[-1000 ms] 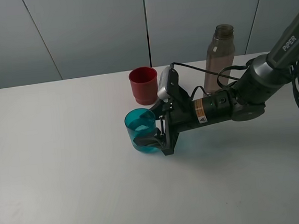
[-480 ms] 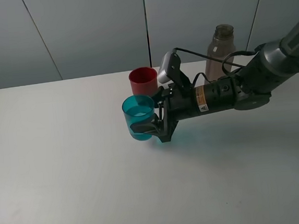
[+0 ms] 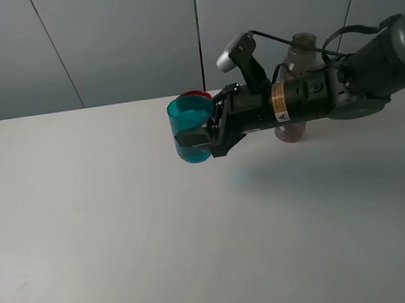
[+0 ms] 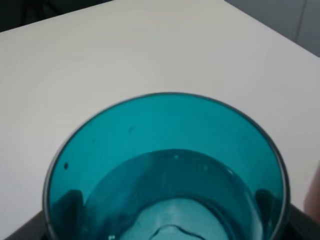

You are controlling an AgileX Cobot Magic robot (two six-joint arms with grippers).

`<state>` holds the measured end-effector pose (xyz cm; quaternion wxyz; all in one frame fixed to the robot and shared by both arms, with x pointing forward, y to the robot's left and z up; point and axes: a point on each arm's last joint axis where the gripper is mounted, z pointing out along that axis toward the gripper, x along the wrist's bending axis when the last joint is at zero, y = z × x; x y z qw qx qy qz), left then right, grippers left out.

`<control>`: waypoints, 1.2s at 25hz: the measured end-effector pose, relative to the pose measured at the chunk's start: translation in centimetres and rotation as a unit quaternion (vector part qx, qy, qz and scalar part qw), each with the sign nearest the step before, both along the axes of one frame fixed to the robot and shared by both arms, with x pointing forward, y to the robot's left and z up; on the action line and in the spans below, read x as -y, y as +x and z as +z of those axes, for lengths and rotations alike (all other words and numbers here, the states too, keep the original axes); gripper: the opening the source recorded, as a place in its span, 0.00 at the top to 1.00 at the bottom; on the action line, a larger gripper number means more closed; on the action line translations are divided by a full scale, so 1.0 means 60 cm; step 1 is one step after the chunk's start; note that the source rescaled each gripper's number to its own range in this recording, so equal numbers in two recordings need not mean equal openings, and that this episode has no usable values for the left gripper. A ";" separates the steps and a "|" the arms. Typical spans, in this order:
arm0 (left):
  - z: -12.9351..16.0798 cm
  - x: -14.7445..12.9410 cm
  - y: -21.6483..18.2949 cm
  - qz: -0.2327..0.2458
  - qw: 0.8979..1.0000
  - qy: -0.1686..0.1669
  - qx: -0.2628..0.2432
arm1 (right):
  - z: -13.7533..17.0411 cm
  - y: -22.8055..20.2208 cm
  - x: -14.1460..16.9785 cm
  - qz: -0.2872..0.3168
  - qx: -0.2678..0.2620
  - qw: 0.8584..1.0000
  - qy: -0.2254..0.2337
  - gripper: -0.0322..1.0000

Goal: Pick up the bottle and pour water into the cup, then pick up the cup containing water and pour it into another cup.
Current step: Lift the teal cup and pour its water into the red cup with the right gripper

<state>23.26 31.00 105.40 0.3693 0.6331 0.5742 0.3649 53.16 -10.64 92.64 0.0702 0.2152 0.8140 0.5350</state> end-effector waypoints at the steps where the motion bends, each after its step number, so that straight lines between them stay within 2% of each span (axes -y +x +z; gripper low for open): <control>1: 0.000 0.000 0.000 0.000 1.000 0.000 0.000 | 0.006 0.000 0.001 -0.006 -0.001 1.000 -0.001 0.78; 9: 0.000 0.000 0.000 0.000 1.000 0.000 0.000 | 0.053 -0.003 0.001 -0.034 0.007 0.999 0.006 0.78; 19: 0.000 0.000 0.000 0.000 1.000 -0.001 0.000 | 0.087 0.046 0.003 -0.111 0.030 0.993 -0.032 0.78; 30: 0.000 0.000 0.000 0.001 1.000 -0.002 0.000 | 0.141 0.092 0.004 -0.174 0.071 0.981 -0.046 0.78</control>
